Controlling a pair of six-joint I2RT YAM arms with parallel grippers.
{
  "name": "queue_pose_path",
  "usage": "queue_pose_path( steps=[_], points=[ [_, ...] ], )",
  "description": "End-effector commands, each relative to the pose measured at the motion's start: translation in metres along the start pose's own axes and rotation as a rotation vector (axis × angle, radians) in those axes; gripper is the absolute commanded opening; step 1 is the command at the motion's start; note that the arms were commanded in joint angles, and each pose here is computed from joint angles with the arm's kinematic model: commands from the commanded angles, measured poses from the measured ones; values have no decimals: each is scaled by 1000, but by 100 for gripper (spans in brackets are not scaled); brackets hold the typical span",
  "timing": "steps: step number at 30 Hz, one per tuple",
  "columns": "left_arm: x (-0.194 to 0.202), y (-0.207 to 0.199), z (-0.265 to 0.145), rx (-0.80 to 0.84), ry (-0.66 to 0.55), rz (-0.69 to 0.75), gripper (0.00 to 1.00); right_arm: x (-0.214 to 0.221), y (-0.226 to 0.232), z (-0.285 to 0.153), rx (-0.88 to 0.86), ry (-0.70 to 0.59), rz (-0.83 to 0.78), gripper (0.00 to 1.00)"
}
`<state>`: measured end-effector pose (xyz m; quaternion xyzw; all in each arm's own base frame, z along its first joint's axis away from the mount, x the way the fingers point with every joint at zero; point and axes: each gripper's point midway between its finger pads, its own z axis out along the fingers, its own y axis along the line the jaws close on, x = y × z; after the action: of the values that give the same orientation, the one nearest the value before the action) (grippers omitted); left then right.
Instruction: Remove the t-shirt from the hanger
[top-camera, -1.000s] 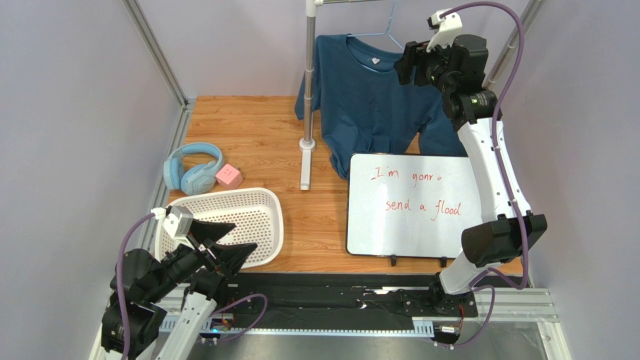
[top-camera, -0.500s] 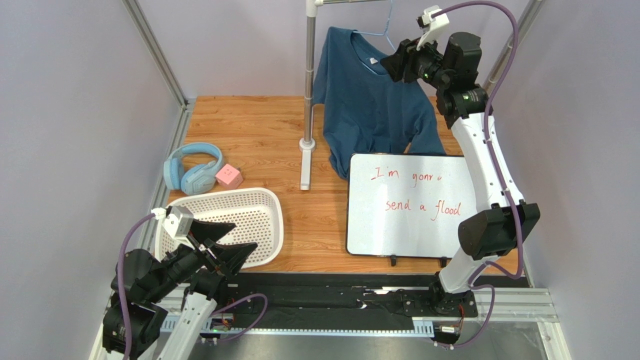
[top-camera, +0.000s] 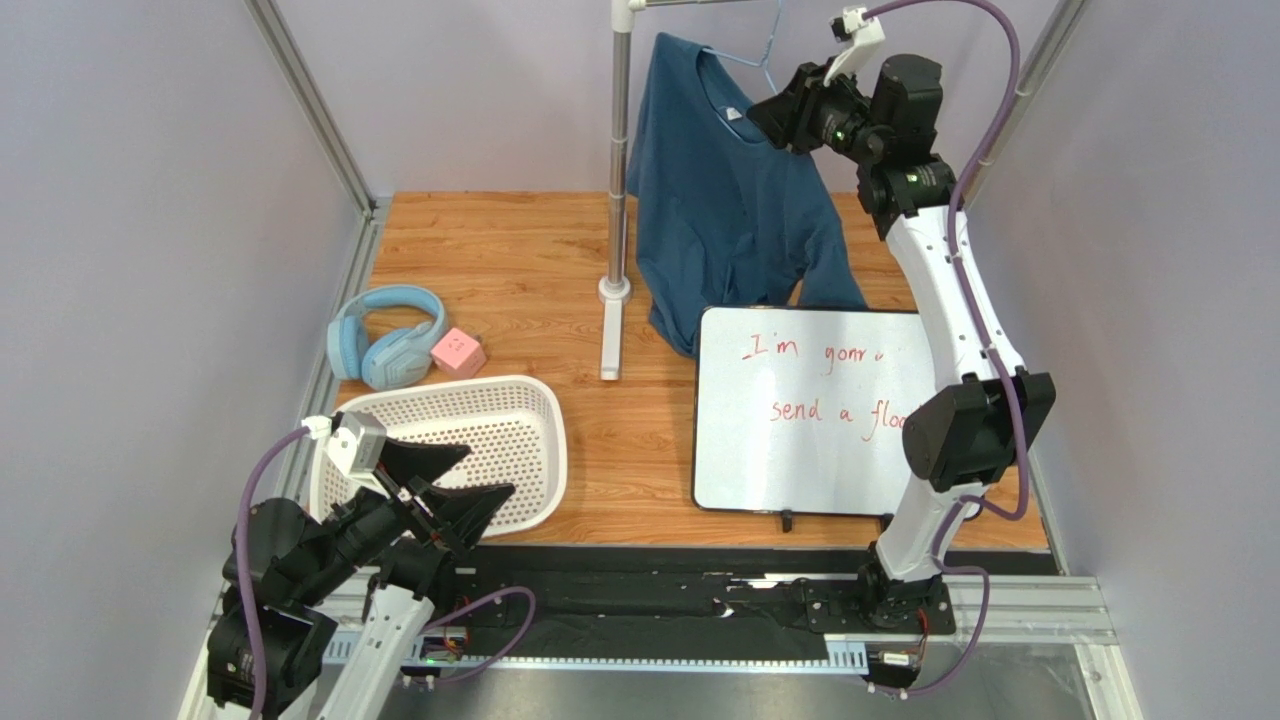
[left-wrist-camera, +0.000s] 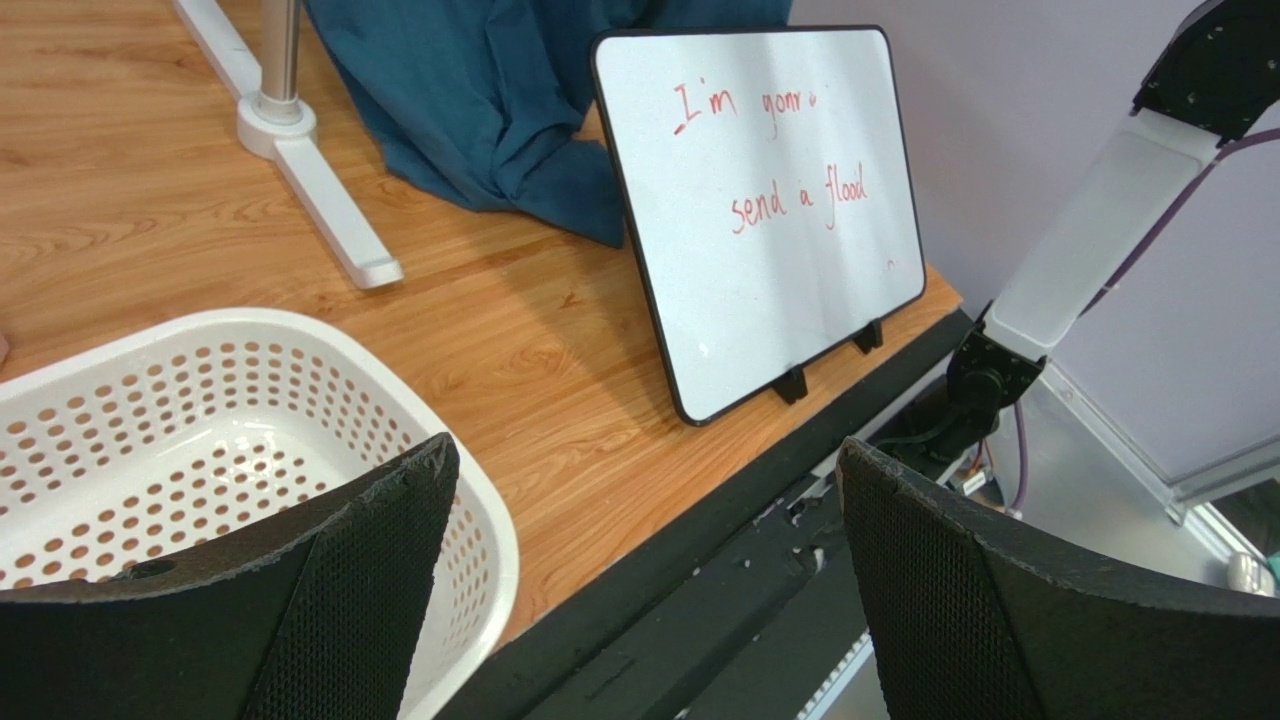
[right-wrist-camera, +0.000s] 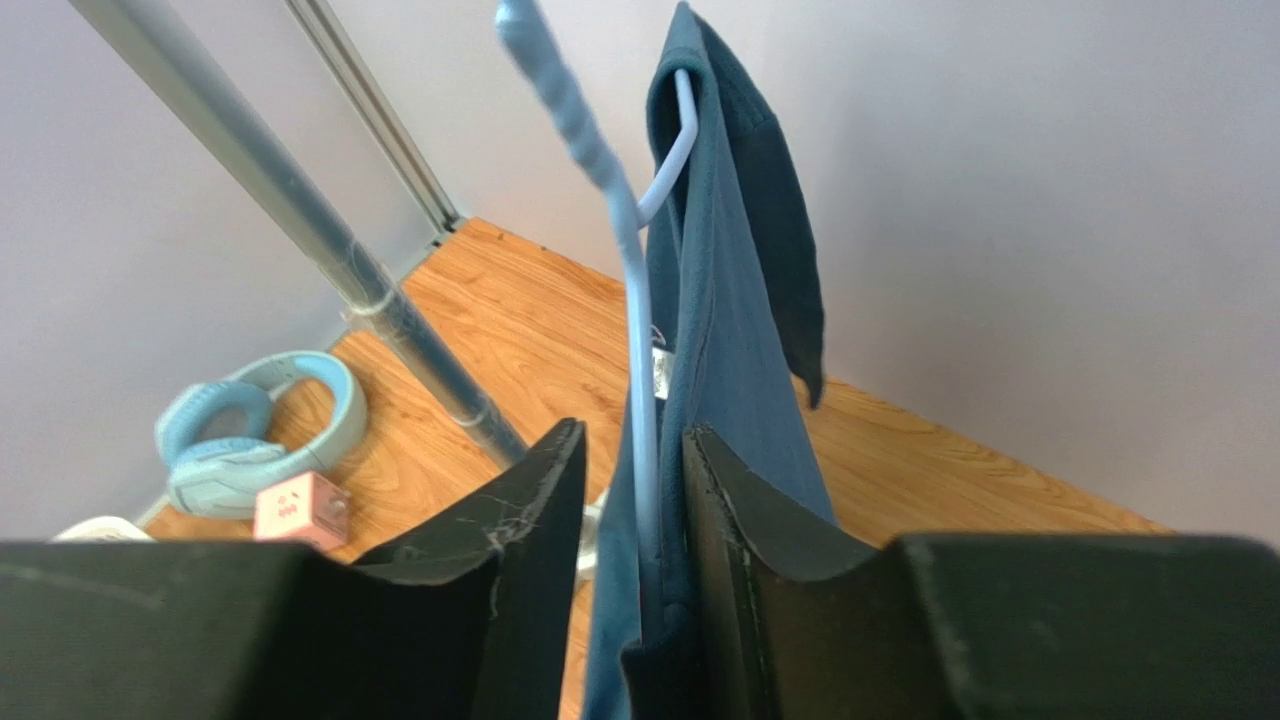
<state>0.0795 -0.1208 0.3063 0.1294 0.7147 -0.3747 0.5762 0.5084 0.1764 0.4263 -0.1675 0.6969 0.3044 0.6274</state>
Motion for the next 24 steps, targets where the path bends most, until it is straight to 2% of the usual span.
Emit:
queue_pose_path(
  steps=[1, 5, 7, 8, 14, 18, 24],
  points=[
    [-5, -2, 0, 14, -23, 29, 99, -35, 20, 0, -49, -70, 73, 35],
    [-5, -3, 0, 17, -24, 30, 99, -36, 25, 0, -67, -67, 113, 31],
    [-5, -3, 0, 16, -22, 29, 100, -36, 28, 0, -67, -64, 121, 34],
    [-5, -3, 0, 18, -22, 29, 100, -40, 29, -3, -52, -70, 103, 42],
    [-5, -4, 0, 20, -23, 32, 100, -50, 28, -11, 93, -51, -18, 61],
    [-5, -4, 0, 22, -23, 32, 100, -62, 21, -15, 148, -60, -109, 57],
    [-5, -4, 0, 23, -23, 32, 99, -51, 23, -8, 144, 0, -157, 47]
  ],
)
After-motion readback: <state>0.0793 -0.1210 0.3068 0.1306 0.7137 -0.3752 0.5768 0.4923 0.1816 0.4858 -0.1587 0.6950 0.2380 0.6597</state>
